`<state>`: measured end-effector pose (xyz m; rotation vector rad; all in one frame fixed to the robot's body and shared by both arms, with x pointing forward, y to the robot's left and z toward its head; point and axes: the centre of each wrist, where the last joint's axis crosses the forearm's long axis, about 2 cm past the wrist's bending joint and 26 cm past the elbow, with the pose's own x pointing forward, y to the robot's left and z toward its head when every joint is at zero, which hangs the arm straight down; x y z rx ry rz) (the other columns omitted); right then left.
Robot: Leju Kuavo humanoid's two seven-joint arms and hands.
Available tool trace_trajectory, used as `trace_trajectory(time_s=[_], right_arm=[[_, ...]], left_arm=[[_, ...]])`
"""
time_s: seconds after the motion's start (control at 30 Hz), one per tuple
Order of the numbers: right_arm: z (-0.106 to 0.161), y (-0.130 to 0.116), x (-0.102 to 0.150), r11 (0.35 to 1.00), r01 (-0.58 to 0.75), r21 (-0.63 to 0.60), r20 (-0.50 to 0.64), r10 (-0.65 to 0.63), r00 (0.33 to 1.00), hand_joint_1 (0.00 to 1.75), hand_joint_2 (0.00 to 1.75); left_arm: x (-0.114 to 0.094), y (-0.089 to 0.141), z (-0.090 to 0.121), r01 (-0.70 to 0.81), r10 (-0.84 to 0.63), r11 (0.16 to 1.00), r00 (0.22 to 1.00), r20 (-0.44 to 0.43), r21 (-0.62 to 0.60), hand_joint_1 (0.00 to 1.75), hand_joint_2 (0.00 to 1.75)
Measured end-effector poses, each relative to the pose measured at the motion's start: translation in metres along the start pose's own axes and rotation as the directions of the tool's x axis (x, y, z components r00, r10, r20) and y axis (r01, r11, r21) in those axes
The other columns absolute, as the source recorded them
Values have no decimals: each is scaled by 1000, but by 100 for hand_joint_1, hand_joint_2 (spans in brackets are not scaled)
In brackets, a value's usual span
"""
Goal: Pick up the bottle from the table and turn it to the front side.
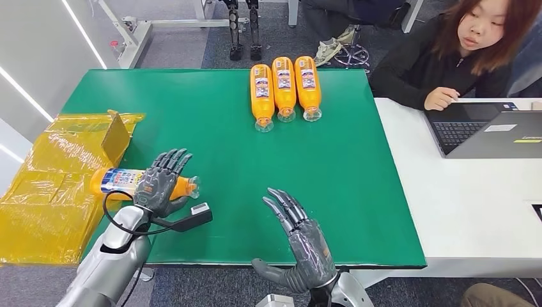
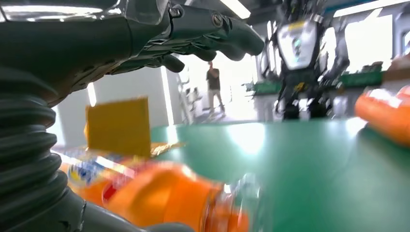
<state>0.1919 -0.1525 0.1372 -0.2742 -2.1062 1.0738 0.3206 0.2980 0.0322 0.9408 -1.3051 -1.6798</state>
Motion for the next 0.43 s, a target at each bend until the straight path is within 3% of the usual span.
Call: trace_trajectory(time_s=[0.1, 0.17, 0.3, 0.43], right_arm=[[1, 0, 0, 1000, 0, -1, -2, 0, 1000, 0, 175], [2, 1, 0, 1000, 0, -6, -5, 0, 1000, 0, 175], [5, 1, -1, 1000, -5, -26, -12, 5, 1000, 0, 175], [5, -2, -2, 998, -17, -52, -18, 16, 1000, 0, 175]], left_arm=[[-1, 12, 1, -93, 92, 994, 995, 31, 55, 0, 175], [0, 20, 3, -253, 245, 963, 965, 92, 90, 0, 175], [9, 46, 7, -611, 562, 783, 775, 289, 118, 0, 175], [17, 76, 9, -800, 676, 587, 569, 468, 125, 0, 175]])
